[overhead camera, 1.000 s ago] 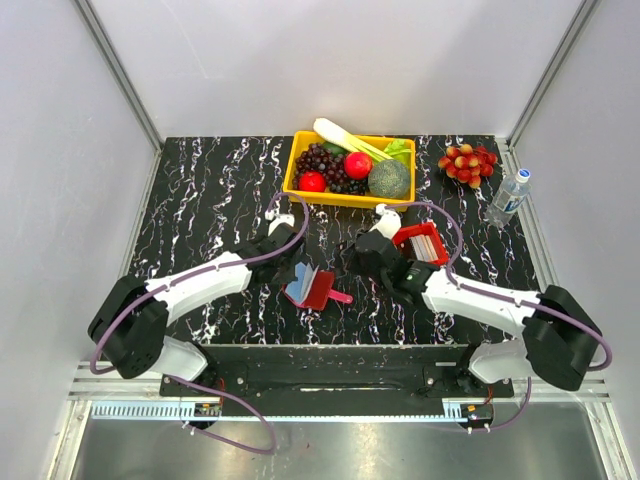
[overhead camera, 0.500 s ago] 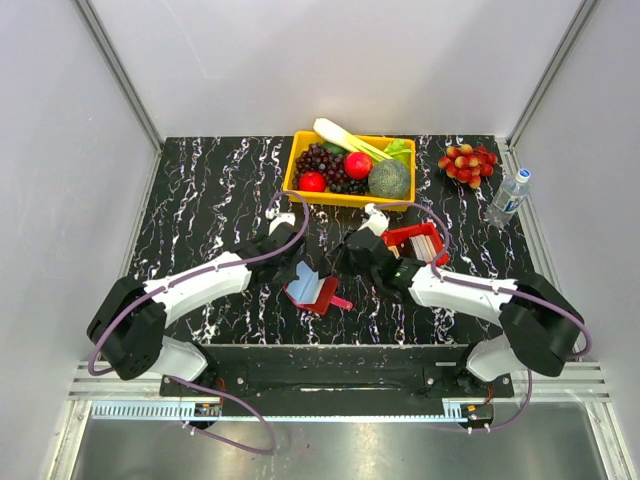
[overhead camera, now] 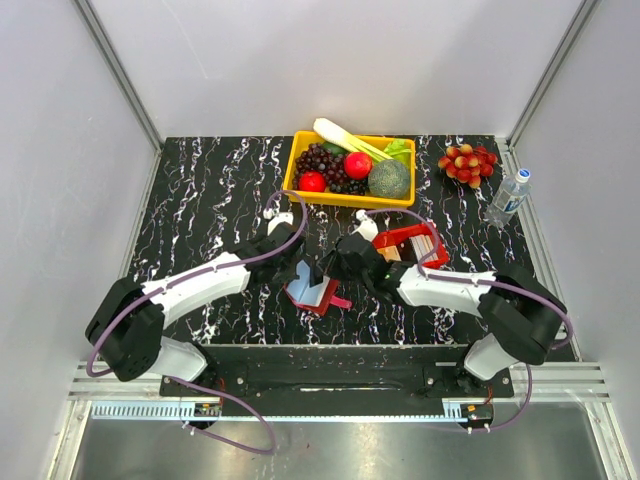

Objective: Put the credit cards into the card holder
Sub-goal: Open the card holder at the center of the board, then insert the credit card into the card holder.

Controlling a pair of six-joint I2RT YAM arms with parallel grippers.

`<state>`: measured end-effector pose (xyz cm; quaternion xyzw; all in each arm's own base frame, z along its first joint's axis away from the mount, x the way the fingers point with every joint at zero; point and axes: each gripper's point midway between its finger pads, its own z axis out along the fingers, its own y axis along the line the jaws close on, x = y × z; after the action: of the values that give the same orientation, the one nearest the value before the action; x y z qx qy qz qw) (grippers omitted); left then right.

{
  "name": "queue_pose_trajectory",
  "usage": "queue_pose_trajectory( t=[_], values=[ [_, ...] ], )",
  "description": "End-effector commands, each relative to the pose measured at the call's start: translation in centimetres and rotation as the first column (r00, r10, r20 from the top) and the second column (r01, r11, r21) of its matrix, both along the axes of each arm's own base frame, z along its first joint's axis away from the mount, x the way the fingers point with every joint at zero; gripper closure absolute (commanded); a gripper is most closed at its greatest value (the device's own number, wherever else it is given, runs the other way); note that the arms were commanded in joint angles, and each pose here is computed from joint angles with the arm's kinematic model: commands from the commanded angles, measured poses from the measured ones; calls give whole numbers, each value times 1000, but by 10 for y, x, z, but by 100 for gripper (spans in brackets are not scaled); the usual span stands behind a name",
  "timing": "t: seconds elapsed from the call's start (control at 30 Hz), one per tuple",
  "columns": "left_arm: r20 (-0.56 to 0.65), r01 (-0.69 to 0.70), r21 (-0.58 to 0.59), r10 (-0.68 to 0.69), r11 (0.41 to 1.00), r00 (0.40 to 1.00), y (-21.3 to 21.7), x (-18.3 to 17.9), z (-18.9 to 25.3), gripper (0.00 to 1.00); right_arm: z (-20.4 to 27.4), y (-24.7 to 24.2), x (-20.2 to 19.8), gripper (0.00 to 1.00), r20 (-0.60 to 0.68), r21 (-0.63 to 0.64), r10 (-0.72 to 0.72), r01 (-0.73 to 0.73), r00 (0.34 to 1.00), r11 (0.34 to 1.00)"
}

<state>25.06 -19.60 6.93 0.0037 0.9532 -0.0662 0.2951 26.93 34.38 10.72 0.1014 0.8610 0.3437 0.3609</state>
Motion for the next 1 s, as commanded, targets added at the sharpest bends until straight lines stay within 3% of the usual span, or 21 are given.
queue_pose_trajectory(
  t=[0.0, 0.23, 0.43, 0.7, 0.97],
  values=[
    [29, -39, -49, 40, 998, 999, -3, 2, 6, 100, -14, 9, -8, 100, -48, 35, 17, -15, 999, 999],
    [-12, -87, -70, 87, 994, 996, 1, -9, -18, 100, -50, -10, -20, 100, -97, -28, 2, -5, 995, 1000],
    [-55, -102, -70, 98, 992, 994, 5, -19, -44, 100, -47, -5, -14, 100, -67, -37, 15, -18, 998, 999],
    [-98, -136, -38, 132, 990, 986, 15, -30, -75, 100, -45, 3, -19, 100, -68, 112, 79, -71, 995, 991],
    [-111, -171, -7, 170, 985, 979, 27, -38, -88, 100, -62, -5, -20, 100, -140, 166, 56, -32, 989, 986]
  ],
)
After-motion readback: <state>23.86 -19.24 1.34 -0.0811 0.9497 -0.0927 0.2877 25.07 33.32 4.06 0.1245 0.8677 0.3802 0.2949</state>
